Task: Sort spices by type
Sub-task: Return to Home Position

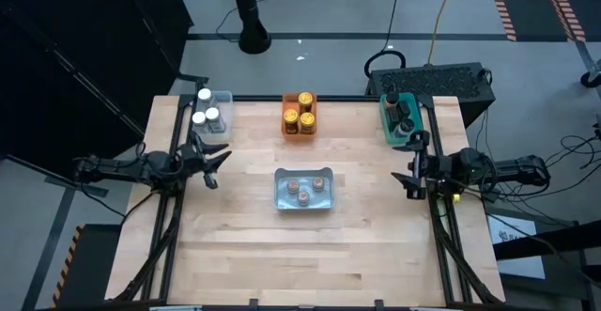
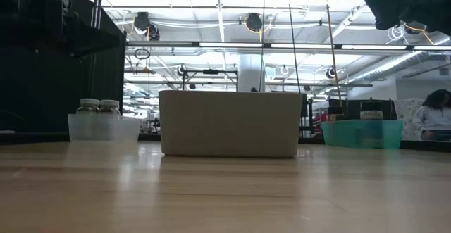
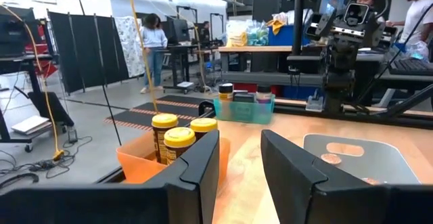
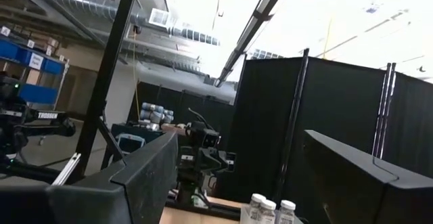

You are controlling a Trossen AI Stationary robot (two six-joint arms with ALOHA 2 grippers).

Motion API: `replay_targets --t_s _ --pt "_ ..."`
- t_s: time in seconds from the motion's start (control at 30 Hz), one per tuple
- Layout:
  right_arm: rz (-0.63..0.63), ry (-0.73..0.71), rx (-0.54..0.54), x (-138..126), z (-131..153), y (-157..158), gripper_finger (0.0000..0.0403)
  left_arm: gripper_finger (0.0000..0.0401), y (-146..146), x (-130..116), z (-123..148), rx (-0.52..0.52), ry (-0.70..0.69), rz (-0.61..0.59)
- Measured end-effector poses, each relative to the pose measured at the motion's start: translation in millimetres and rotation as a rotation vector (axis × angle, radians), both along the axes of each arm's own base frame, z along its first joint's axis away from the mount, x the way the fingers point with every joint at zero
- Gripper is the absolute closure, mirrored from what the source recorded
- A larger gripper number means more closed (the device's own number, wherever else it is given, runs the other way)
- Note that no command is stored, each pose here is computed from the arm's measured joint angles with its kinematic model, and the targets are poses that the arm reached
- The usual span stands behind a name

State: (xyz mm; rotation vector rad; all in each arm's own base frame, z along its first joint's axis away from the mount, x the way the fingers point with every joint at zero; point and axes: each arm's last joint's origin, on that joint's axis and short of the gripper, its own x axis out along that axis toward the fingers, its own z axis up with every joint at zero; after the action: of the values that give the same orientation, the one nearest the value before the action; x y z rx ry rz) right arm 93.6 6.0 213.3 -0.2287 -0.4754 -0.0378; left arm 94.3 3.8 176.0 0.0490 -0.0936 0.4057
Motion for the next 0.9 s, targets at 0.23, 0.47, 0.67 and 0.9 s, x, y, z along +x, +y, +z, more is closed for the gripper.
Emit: replay_targets --t_s 0.23,0.47,0.67,0.9 --pt "0.000 0.008 -0.001 0.4 -0.7 0.0 0.0105 0.0286 0.0 0.0 -0.1 0.000 0.000 -0.001" --pt "0.000 0.008 -0.001 0.4 -0.7 0.0 0.0105 0.0286 -0.1 0.1 -0.1 0.000 0.000 -0.003" --pt "0.000 0.008 -0.001 0.4 -0.7 0.0 0.0105 0.0286 -0.1 0.1 -0.2 0.000 0.000 -0.003" --pt "0.000 0.008 -0.001 0.3 -0.6 0.0 0.0105 0.0286 -0.1 0.1 -0.4 0.000 0.001 -0.004"
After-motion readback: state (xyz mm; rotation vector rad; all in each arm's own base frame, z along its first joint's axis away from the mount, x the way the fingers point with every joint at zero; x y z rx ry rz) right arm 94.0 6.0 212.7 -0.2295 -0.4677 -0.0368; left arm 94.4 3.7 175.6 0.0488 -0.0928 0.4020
